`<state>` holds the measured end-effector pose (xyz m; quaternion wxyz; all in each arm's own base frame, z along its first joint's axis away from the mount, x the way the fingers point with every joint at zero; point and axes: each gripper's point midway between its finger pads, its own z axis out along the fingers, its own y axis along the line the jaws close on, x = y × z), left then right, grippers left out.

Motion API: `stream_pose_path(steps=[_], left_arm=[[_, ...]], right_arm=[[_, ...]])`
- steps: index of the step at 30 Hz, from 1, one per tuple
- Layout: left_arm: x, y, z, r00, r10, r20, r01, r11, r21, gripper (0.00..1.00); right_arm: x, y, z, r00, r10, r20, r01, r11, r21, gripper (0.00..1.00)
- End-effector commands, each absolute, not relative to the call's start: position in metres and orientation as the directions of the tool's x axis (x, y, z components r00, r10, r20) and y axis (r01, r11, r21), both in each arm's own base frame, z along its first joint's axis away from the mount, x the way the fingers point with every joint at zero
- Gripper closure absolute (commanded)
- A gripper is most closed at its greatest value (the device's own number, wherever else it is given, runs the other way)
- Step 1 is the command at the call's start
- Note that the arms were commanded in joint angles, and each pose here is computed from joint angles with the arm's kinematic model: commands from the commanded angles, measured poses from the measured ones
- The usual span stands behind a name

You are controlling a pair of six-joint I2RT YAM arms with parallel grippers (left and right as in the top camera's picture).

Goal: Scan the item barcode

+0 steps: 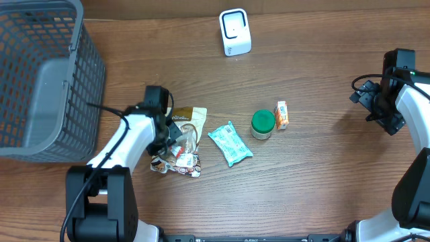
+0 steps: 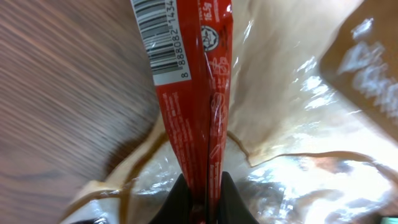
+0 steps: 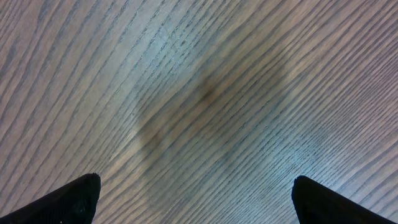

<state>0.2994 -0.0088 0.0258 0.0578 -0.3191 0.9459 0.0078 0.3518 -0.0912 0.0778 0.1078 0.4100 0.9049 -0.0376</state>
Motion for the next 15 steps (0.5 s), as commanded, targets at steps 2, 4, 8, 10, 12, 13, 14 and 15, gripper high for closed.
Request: stream_pose_path(steps=[2,4,8,10,12,13,14,15], left_arm=[[0.329,0.008,0.067,-0.84,-0.494,-0.223,-0.512,0.859,0.024,0.96],[0.332,0.008,0.077,-0.882,-0.415,-0.224,-0.435,0.9,0.043,0.96],[0.33,0.005,0.078,-0.939,-0.281,-0.2,-0.299,0.952,0.068,0.96],[0.327,0.005,0.076,-0.958,-0.224,-0.181,-0.241,0.967,0.078,0.96],[0.324,-0.002,0.073,-0.978,-0.134,-0.158,-0.145,0.987,0.062,0.96],[0.323,-0.006,0.072,-0.984,-0.095,-0.151,-0.104,0.993,0.054,0.96],[0.323,-0.008,0.071,-0.985,-0.082,-0.15,-0.091,0.994,0.055,0.96],[0.323,-0.01,0.07,-0.986,-0.071,-0.152,-0.08,0.995,0.06,0.96]], right_arm=[[0.35,-0.093,0.079,-0.639,0.733,-0.233,0.751,0.66,0.016,0.0],[0.35,-0.093,0.079,-0.639,0.733,-0.233,0.751,0.66,0.016,0.0],[0.35,-0.093,0.079,-0.639,0.733,-0.233,0.751,0.66,0.016,0.0],[0.35,-0.093,0.079,-0.639,0.733,-0.233,0.751,0.66,0.016,0.0],[0.35,-0.093,0.079,-0.639,0.733,-0.233,0.751,0.66,0.016,0.0],[0.35,-0.093,0.079,-0.639,0.733,-0.233,0.751,0.66,0.016,0.0],[0.35,-0.093,0.079,-0.639,0.733,-0.233,0.751,0.66,0.016,0.0],[0.35,-0.093,0.079,-0.639,0.733,-0.233,0.751,0.66,0.016,0.0]])
